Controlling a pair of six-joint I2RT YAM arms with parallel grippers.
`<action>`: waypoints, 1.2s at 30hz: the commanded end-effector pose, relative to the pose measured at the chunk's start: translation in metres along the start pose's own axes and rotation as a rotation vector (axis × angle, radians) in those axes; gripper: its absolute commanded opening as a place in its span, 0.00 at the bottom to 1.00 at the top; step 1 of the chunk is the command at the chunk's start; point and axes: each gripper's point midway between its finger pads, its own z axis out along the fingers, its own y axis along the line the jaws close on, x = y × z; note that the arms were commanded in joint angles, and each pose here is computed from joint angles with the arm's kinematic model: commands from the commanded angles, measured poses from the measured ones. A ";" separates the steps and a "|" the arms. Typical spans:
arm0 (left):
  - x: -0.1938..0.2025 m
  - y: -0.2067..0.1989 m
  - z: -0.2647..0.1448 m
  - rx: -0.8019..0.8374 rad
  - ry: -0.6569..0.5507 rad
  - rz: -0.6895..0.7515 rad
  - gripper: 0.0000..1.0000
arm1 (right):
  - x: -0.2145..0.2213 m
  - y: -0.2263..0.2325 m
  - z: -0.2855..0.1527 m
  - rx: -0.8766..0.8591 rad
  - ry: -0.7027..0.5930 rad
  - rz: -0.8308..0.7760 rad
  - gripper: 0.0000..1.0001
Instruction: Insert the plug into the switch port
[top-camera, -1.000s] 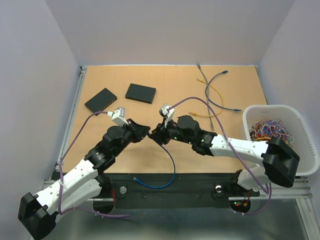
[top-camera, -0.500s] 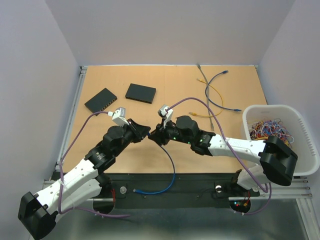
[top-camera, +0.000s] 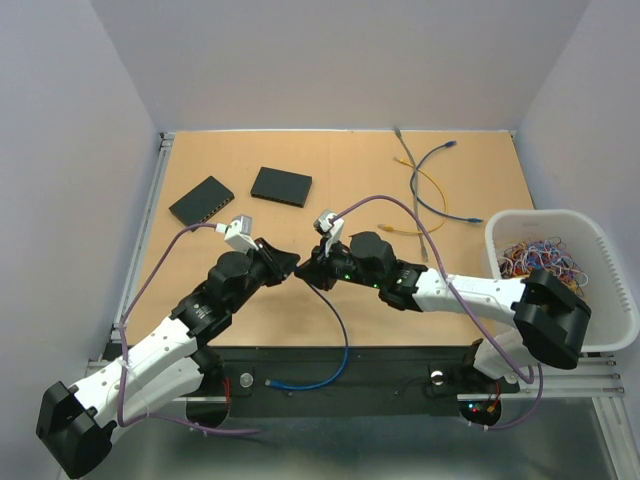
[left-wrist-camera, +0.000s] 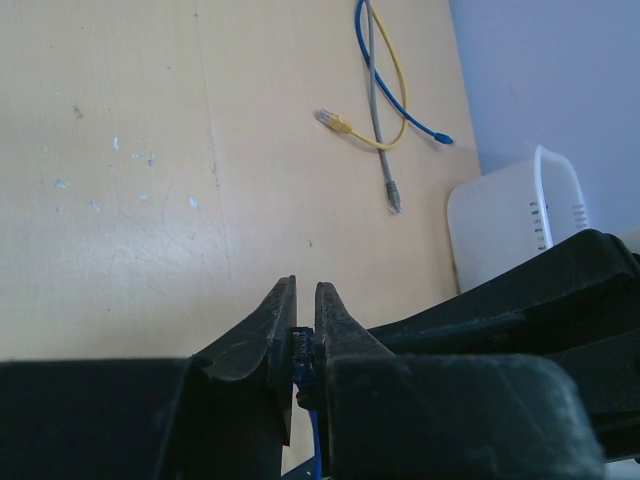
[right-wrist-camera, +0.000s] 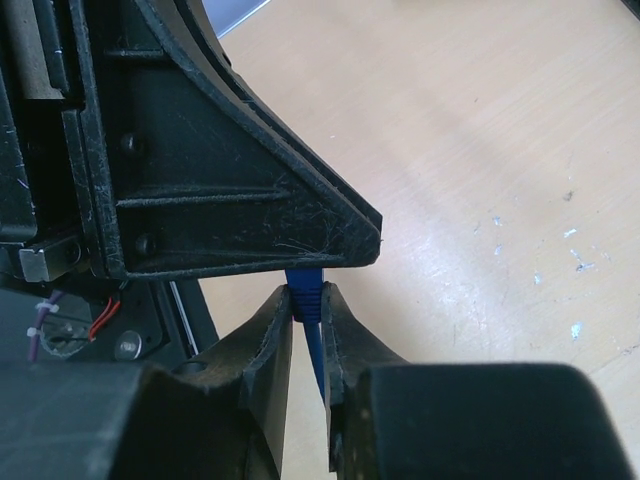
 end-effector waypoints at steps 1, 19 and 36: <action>-0.006 -0.014 0.000 0.061 -0.025 -0.009 0.00 | -0.018 0.007 0.008 -0.019 -0.054 -0.002 0.13; -0.038 -0.011 0.010 -0.036 -0.108 0.171 0.87 | -0.008 -0.064 0.004 0.251 -0.071 0.031 0.00; -0.202 0.096 0.127 -0.312 -0.269 0.233 0.86 | -0.001 -0.271 0.049 0.644 0.040 0.273 0.00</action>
